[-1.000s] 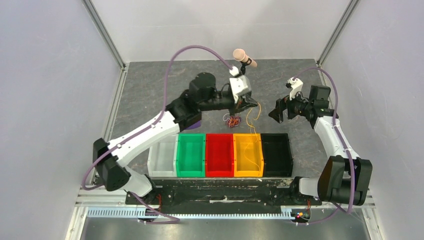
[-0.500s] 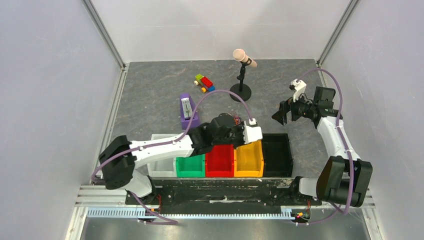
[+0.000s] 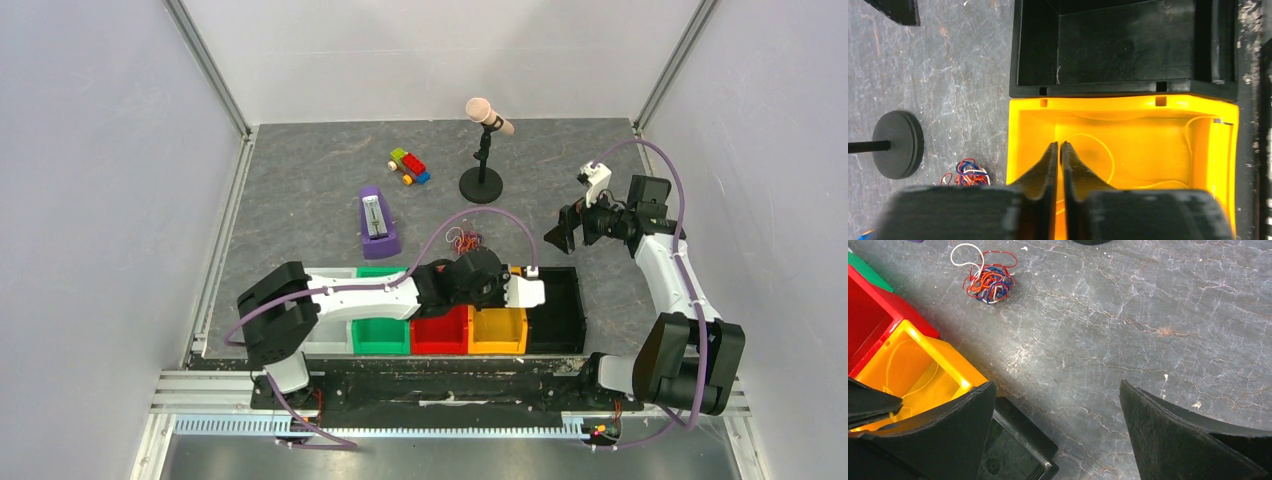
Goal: Untangle the cables
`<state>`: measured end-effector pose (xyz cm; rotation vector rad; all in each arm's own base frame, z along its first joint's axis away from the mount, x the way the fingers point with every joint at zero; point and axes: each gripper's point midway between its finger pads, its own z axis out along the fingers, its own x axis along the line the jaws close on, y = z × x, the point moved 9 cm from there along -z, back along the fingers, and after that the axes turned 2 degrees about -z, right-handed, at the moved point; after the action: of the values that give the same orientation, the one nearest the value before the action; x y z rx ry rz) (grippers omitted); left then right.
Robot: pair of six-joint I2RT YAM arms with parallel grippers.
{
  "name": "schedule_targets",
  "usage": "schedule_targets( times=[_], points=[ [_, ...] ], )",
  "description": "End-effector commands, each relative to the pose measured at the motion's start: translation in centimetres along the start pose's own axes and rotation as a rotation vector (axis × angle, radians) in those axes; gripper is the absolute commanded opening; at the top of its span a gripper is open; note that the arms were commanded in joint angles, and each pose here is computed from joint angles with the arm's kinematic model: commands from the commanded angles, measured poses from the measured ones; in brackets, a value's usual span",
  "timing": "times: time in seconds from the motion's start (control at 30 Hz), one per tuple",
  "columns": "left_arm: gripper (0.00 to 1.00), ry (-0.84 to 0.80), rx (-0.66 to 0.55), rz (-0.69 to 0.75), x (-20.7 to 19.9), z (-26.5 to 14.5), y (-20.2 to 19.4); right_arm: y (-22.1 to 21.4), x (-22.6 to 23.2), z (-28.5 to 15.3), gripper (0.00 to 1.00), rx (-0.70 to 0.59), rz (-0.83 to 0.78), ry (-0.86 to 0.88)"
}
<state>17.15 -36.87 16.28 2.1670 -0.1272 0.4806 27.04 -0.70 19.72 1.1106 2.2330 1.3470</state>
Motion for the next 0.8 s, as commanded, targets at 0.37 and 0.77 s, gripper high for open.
schedule_targets(
  times=[0.37, 0.77],
  points=[
    [0.58, -0.148, 0.051, -0.047, 2.3, -6.6, 5.6, 1.1, 0.2, -0.2, 0.95, -0.046, -0.042, 0.061],
    [0.42, -0.27, -0.066, -0.302, 3.3, -4.2, 4.9, 0.8, 0.7, -0.4, 0.91, -0.038, -0.03, 0.073]
  ],
)
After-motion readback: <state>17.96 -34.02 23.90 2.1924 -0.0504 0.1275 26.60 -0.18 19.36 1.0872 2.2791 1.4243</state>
